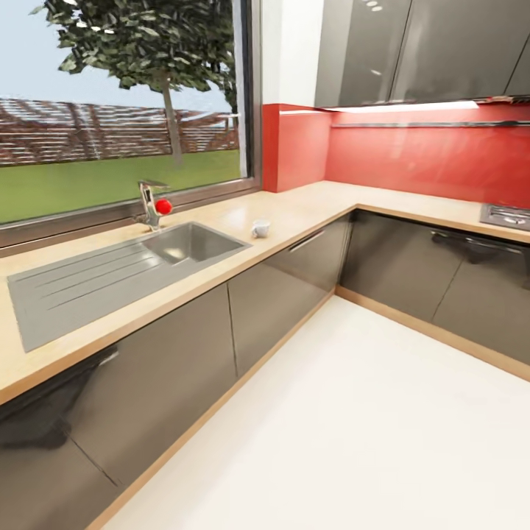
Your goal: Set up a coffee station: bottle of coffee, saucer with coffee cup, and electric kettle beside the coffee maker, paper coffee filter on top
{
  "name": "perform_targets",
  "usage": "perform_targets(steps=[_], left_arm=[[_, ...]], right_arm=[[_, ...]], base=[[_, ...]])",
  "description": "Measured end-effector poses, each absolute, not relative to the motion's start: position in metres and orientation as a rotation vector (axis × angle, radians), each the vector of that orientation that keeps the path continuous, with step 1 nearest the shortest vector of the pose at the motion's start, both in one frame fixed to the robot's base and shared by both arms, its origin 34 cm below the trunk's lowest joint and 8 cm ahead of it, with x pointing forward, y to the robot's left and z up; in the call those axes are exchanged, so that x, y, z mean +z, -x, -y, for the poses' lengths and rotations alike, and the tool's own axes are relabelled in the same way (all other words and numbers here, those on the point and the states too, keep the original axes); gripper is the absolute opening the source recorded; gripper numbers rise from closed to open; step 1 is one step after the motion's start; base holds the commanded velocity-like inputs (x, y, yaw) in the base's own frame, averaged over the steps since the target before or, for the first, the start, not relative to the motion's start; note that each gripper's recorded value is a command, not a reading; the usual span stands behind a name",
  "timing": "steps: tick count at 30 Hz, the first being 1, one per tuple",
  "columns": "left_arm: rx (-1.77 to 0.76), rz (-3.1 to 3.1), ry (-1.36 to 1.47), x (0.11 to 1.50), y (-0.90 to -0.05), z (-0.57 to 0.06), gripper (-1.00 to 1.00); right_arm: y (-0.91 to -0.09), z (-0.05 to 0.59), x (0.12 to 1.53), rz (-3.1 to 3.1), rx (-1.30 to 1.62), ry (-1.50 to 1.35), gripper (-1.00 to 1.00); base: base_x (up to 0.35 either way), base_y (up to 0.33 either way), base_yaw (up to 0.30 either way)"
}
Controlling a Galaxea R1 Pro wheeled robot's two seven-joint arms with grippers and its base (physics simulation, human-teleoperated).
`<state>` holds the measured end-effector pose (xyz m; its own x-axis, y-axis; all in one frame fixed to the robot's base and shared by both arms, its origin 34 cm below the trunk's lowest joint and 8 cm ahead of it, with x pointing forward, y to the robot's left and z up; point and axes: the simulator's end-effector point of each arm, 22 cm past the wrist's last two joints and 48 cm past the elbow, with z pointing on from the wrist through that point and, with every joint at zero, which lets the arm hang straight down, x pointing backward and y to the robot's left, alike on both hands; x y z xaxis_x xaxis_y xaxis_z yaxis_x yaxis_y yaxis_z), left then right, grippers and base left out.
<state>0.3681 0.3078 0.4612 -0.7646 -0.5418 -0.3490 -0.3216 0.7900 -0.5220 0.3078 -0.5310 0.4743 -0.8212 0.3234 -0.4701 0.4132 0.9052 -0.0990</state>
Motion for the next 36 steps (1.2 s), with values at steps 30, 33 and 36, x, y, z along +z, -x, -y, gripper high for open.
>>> perform_targets(steps=[30, 33, 36], left_arm=[[-0.604, -2.488, 0.643, 0.4611, -0.3679, -0.3076, 1.0], [-0.604, -2.488, 0.643, 0.4611, -0.3679, -0.3076, 1.0], [-0.604, -2.488, 0.644, 0.4611, -0.3679, -0.3075, 1.0]], right_arm=[[-0.3078, 0.5308, 0.4742, -2.615, -0.272, -0.534, 1.0], [-0.308, 0.5309, 0.4743, -2.614, -0.272, -0.533, 1.0], [-0.308, 0.5307, 0.4743, -2.614, -0.271, -0.533, 1.0]], base=[[0.296, -0.172, 0.0], [0.288, -0.179, 0.0], [0.288, -0.179, 0.0]])
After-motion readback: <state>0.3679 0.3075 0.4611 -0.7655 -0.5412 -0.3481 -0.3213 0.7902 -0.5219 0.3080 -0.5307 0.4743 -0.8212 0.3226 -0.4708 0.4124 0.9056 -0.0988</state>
